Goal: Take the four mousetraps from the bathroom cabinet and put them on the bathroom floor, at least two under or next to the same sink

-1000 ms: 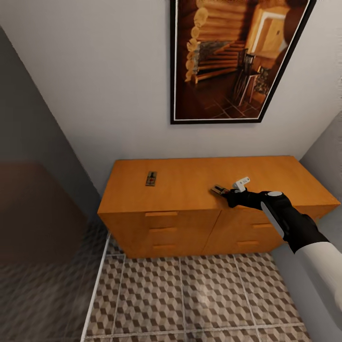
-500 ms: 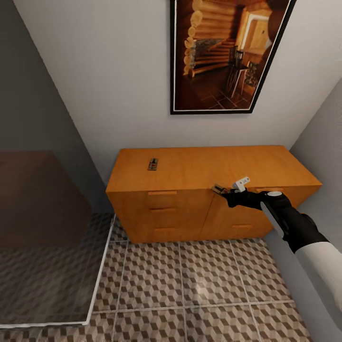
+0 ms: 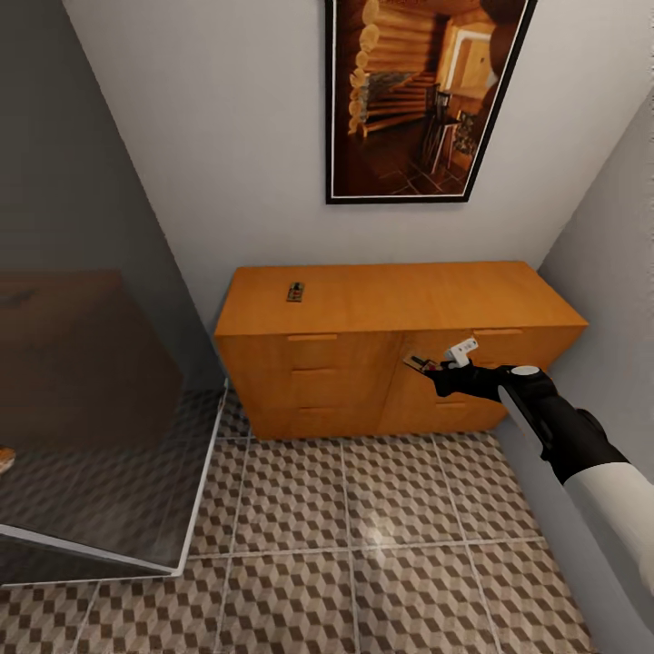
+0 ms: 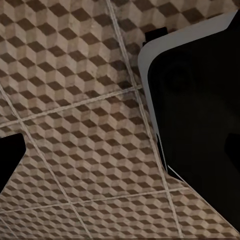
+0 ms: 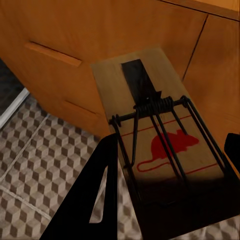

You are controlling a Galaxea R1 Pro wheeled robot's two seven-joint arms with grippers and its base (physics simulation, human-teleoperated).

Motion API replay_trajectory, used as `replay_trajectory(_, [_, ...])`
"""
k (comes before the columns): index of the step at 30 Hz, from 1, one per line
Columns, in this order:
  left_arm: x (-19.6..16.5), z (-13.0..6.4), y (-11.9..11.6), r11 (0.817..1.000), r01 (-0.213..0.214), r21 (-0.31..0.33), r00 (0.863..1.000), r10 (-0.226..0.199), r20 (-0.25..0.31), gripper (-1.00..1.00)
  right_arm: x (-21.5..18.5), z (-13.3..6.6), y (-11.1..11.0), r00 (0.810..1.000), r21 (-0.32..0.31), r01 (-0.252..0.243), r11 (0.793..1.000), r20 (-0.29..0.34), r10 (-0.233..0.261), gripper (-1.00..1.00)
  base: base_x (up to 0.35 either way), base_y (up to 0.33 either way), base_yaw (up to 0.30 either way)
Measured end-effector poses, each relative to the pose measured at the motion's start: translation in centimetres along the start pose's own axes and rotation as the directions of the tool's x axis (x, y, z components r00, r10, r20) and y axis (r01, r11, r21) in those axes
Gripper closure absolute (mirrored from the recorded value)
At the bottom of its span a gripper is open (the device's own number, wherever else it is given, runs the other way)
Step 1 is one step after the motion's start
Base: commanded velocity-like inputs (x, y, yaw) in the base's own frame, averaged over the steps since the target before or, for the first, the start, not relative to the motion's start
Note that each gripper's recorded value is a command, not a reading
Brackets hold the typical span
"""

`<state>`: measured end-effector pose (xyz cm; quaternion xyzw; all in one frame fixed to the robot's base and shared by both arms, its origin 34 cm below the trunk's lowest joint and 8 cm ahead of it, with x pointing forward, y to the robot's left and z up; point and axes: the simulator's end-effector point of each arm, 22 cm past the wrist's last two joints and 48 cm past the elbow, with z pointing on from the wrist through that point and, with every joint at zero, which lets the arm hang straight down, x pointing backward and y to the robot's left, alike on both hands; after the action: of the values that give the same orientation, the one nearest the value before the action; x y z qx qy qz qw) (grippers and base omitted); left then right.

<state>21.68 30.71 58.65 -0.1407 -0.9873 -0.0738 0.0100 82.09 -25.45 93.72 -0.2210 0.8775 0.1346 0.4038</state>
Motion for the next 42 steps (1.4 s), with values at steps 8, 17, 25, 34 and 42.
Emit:
replay_trajectory(8, [0.0, 0.0, -0.1, 1.000, 0.000, 0.001, 1.000, 0.000, 0.001, -1.00, 0.3, 0.1, 0.0, 1.000, 0.001, -0.002, 1.000, -0.004, 0.002, 1.00, -0.050, 0.000, 0.000])
replay_trajectory(17, [-0.3, 0.0, -0.2, 1.000, 0.000, 0.003, 1.000, 0.000, 0.010, -1.00, 3.4, 0.9, -0.7, 0.998, 0.008, -0.038, 0.999, -0.047, 0.038, 1.00, -0.002, 0.000, 0.000])
replay_trajectory(25, [-0.5, -0.1, -0.6, 1.000, -0.001, 0.010, 1.000, 0.001, 0.017, -1.00, 12.0, 2.0, -2.9, 0.989, 0.045, -0.094, 0.995, -0.107, 0.098, 1.00, 0.000, 0.000, 0.000])
replay_trajectory(34, [-1.4, -0.3, -2.7, 0.999, 0.002, 0.038, 0.999, -0.003, 0.036, -1.00, 21.3, 1.7, -2.6, 0.969, 0.075, -0.151, 0.986, -0.187, 0.163, 1.00, 0.000, 0.000, 0.000])
replay_trajectory(42, [-3.4, -0.4, -2.6, 0.999, 0.013, 0.041, 0.992, -0.018, 0.123, -1.00, 28.9, 1.1, 1.2, 0.956, 0.044, -0.120, 0.992, -0.266, 0.128, 1.00, 0.000, 0.000, 0.000])
